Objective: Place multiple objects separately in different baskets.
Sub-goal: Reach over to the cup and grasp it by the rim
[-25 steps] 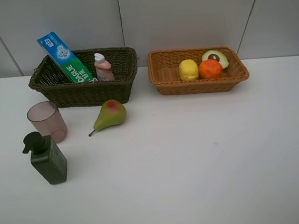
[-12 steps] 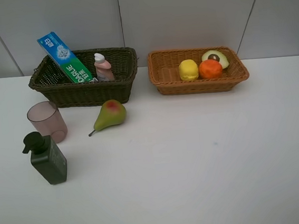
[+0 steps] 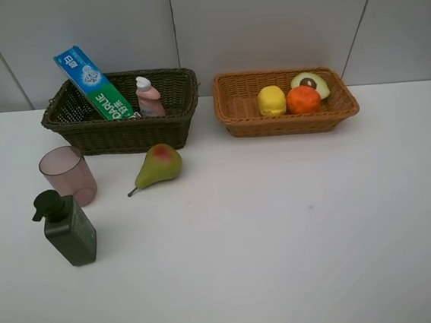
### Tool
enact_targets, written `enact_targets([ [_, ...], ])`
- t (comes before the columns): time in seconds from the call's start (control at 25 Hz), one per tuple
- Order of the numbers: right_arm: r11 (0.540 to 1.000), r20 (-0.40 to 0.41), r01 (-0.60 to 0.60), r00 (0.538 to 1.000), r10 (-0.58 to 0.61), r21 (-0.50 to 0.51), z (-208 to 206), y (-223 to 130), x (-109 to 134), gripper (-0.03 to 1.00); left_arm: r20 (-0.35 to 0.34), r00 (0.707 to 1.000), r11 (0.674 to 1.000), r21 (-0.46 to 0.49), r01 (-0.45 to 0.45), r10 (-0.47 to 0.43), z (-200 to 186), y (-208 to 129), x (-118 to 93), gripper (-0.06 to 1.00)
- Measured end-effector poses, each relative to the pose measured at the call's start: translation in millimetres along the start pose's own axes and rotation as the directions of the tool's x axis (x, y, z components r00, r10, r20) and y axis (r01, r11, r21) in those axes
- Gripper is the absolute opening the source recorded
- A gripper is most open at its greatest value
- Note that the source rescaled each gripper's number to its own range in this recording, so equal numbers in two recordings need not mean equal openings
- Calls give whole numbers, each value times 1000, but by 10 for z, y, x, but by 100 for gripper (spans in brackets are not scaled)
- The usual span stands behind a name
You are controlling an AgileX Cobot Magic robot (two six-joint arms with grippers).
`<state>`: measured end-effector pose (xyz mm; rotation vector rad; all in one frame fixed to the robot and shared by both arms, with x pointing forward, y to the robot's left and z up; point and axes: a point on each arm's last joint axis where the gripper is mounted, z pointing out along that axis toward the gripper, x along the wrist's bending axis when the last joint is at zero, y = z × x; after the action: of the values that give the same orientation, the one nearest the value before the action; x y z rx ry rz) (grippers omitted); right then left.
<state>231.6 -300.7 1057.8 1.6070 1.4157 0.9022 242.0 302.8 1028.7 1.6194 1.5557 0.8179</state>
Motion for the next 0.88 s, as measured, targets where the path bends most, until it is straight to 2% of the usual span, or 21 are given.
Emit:
enact_targets([
  [0.88, 1000, 0, 0, 1000, 0, 0, 0, 0, 0, 100, 1, 1000, 1000, 0, 0, 0, 0, 0, -1, 100],
])
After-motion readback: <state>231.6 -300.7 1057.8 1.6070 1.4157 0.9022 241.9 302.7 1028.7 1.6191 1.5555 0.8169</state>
